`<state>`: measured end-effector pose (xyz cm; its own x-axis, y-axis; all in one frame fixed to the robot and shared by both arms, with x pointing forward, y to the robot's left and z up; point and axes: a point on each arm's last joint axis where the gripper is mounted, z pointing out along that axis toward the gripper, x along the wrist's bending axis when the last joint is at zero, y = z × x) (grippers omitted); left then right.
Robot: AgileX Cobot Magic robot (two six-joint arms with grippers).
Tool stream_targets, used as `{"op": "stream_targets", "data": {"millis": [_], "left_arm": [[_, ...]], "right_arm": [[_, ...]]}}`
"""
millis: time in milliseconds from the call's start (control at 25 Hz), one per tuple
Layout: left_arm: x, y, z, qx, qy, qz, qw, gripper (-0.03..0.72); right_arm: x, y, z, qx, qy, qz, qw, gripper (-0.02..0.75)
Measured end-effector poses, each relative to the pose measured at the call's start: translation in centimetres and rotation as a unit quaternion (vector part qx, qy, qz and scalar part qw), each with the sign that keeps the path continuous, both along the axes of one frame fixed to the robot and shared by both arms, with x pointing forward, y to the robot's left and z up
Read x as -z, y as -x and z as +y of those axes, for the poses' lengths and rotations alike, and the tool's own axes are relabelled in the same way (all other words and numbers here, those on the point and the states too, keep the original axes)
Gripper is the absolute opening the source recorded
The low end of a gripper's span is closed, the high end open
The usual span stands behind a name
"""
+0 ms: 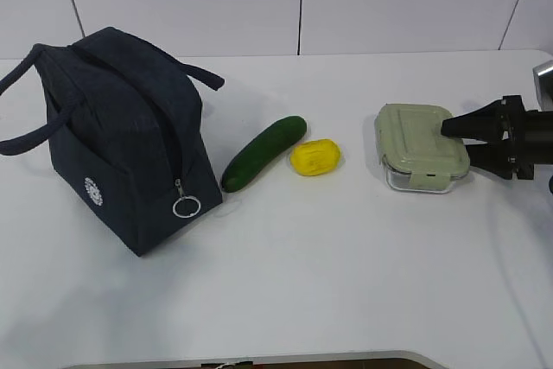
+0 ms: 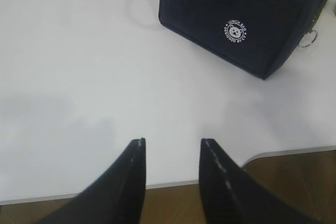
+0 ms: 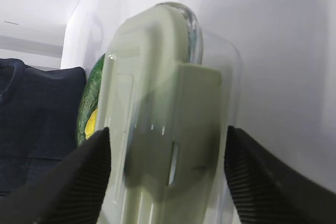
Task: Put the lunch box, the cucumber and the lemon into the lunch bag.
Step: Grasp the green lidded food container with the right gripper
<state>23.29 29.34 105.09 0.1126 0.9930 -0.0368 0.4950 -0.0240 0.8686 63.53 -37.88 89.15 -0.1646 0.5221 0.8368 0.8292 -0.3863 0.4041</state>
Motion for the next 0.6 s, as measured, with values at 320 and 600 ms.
{"op": "stream_targets", "data": {"millis": [320, 600], "left_arm": [[0.00, 0.00, 0.00, 0.000, 0.000, 0.000, 1.000, 0.242], [0.00, 0.00, 0.00, 0.000, 0.000, 0.000, 1.000, 0.242]], "right_arm": [[0.36, -0.03, 0.14, -0.001, -0.002, 0.004, 1.000, 0.533], [0.83, -0.12, 0.12, 0.005, -0.012, 0.008, 1.000, 0.533]]}}
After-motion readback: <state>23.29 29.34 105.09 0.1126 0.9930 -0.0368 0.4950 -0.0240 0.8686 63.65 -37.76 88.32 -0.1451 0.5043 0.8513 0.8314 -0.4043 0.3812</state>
